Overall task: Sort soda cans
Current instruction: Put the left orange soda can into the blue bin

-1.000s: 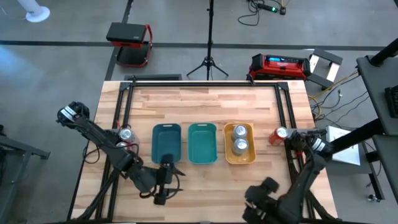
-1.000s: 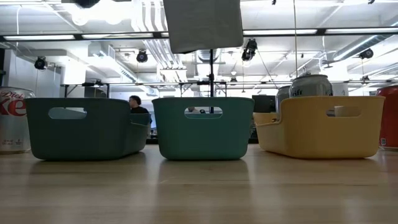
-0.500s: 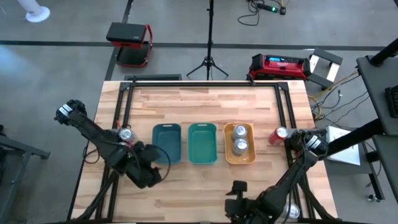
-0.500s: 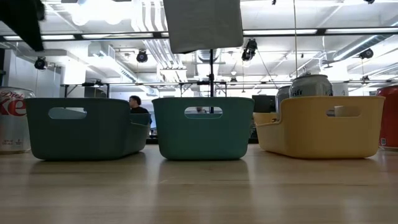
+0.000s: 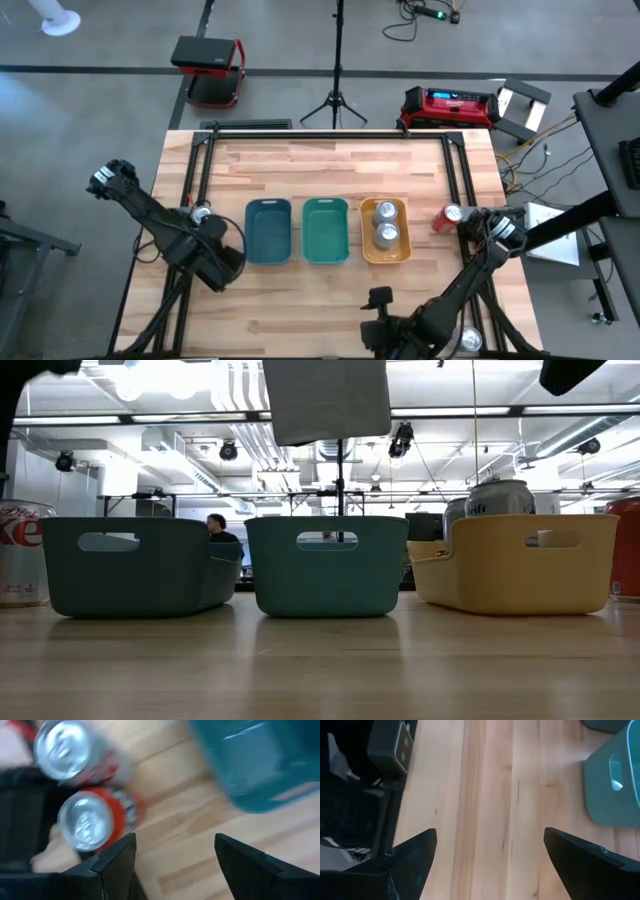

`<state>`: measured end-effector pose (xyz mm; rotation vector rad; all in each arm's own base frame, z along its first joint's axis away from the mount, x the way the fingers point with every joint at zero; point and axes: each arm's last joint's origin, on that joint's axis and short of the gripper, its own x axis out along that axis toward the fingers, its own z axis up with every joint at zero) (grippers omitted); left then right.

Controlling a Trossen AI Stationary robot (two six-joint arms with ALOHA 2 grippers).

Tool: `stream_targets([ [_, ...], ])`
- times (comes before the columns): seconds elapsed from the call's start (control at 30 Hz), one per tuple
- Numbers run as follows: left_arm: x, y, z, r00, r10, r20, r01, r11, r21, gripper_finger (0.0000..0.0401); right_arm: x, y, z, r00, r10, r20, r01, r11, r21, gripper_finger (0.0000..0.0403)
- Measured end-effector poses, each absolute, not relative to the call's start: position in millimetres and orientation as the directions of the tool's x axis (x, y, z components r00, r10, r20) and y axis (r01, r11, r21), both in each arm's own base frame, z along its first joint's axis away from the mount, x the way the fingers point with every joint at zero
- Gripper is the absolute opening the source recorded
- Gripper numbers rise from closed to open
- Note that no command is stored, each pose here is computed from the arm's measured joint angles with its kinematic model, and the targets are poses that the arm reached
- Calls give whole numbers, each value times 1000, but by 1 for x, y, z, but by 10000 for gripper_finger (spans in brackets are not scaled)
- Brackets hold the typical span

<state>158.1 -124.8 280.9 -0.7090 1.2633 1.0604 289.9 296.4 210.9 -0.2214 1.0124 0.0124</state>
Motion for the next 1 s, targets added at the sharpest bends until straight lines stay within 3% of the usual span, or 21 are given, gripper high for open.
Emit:
stream_targets([
  [0.27, 142, -146, 249, -268, 125, -955, -915, 277, 293, 287, 289, 296, 210, 529, -97, -843, -179, 958, -223, 364],
  [0.57, 127, -154, 241, -171, 295, -940, -977, 76, 201, 300, 291, 294, 209, 529, -100, -843, -199, 951, -238, 364],
  [1.0, 132, -159, 205, -257, 413, -874, -955, 29, 295, 300, 290, 295, 208, 531, -97, -842, -214, 946, -244, 364],
])
